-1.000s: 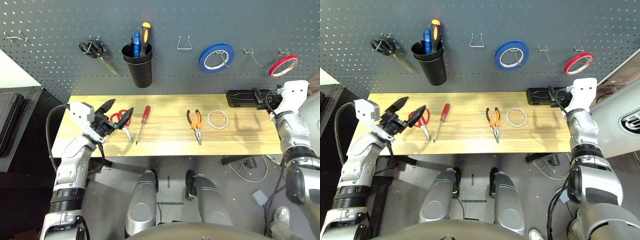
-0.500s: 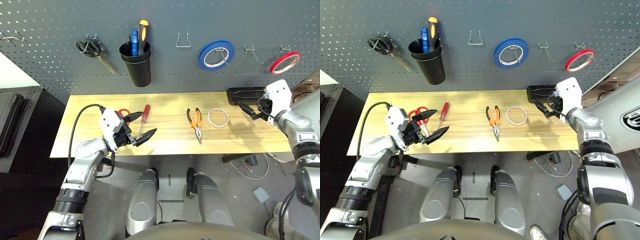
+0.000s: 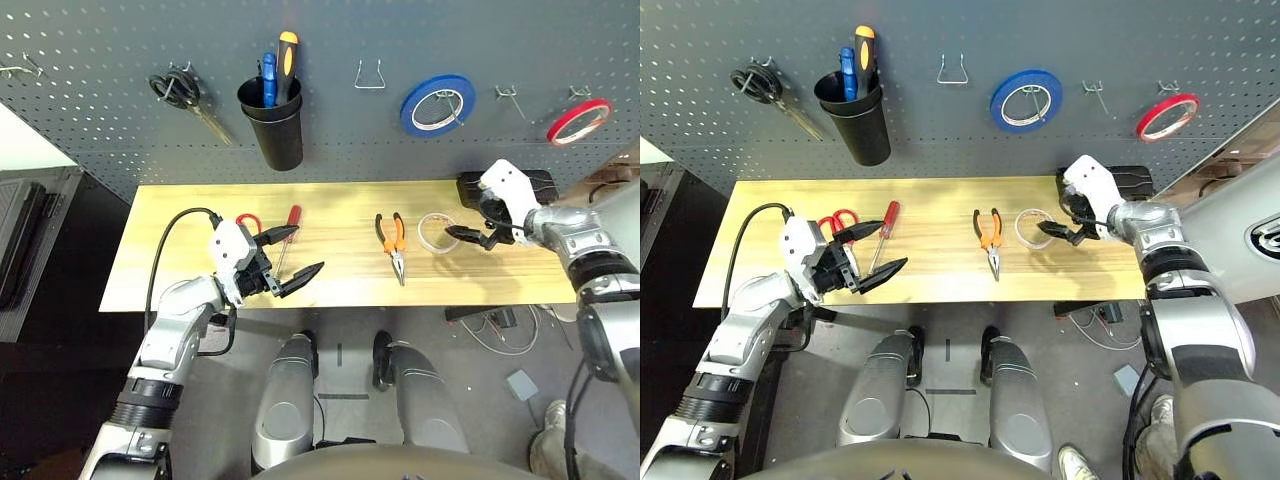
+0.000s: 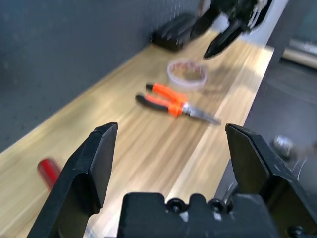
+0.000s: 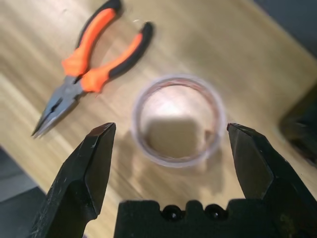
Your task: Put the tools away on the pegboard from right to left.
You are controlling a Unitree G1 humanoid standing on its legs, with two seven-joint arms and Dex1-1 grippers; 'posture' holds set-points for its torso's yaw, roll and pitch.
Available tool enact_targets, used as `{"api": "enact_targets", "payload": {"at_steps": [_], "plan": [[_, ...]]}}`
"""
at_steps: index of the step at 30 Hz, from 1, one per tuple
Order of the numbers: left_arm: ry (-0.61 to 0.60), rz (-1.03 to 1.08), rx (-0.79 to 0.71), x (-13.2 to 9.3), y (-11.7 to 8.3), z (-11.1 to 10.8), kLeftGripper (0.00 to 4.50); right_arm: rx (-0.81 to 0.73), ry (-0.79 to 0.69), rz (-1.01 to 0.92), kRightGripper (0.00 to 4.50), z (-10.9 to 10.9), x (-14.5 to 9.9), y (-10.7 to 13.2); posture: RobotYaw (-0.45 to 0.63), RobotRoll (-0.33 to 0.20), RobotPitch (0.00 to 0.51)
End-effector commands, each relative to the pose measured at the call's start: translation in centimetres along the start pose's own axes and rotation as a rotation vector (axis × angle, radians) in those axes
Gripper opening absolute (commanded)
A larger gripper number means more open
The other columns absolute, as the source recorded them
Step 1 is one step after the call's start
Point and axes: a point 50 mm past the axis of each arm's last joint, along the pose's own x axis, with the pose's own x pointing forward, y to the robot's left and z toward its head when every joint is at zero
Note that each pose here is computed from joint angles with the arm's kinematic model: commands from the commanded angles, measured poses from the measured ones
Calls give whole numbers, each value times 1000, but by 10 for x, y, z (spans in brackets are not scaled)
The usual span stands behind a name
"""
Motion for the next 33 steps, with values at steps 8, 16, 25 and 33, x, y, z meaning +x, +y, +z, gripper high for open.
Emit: {"api": "enact_targets", "payload": {"at_steps": [8, 16, 25, 33], "plan": [[109, -47, 25, -3, -8, -10, 4445, -29, 165, 73, 4500, -12, 25, 22, 335, 0, 327], [126, -37, 33, -9, -10, -9, 4445, -58, 242, 59, 4500, -20, 39, 34, 362, 0, 345], [136, -16, 34, -14, -11, -7, 4500, -40, 302, 11, 3230, -31, 44, 39, 381, 0, 353], [133, -9, 37, -11, -7, -7, 4500, -47, 308, -53, 139, -36, 42, 36, 362, 0, 343]]}}
